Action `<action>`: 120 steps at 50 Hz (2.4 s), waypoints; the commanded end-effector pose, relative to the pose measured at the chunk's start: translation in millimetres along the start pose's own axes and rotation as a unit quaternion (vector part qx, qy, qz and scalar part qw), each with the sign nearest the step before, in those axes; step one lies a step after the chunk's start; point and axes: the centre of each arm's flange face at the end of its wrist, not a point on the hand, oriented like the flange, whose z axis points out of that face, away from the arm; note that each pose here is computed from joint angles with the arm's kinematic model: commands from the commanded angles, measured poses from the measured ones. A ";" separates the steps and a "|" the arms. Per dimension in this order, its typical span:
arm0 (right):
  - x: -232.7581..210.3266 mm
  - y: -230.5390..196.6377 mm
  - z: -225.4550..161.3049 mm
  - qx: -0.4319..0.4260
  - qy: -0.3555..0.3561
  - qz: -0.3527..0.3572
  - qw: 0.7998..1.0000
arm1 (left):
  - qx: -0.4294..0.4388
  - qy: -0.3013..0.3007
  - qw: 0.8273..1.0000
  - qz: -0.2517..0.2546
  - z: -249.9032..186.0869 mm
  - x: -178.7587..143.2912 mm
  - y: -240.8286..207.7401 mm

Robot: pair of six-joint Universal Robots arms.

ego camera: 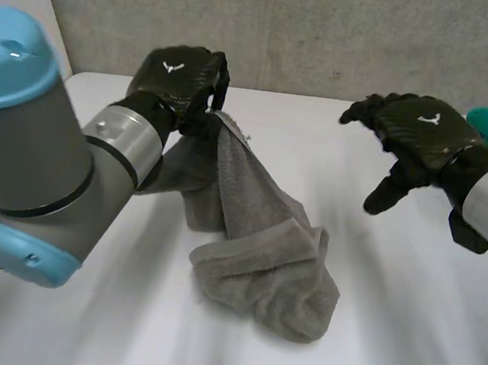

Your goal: Fold the laundry.

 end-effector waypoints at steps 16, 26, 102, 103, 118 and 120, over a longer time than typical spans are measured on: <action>-43.5 94.3 87.8 -0.190 -0.129 0.227 0.947 | 0.019 0.035 0.990 0.133 -24.3 25.6 -10.2; -16.0 42.6 126.0 -0.039 -0.075 0.137 0.987 | 0.068 -0.015 0.976 0.207 25.6 -7.9 -12.1; 11.4 110.7 95.5 -0.117 -0.022 0.233 0.965 | 0.183 0.083 0.949 0.245 -51.5 5.5 -54.5; 6.9 116.6 95.6 -0.126 -0.028 0.240 0.962 | 0.185 0.082 0.948 0.245 -51.5 5.3 -56.0; -73.2 146.3 123.1 -0.135 -0.130 0.343 0.921 | 0.193 0.064 0.948 0.244 -55.1 2.5 -67.7; -81.3 149.1 127.5 -0.128 -0.139 0.349 0.918 | 0.197 0.062 0.948 0.244 -56.4 2.3 -70.7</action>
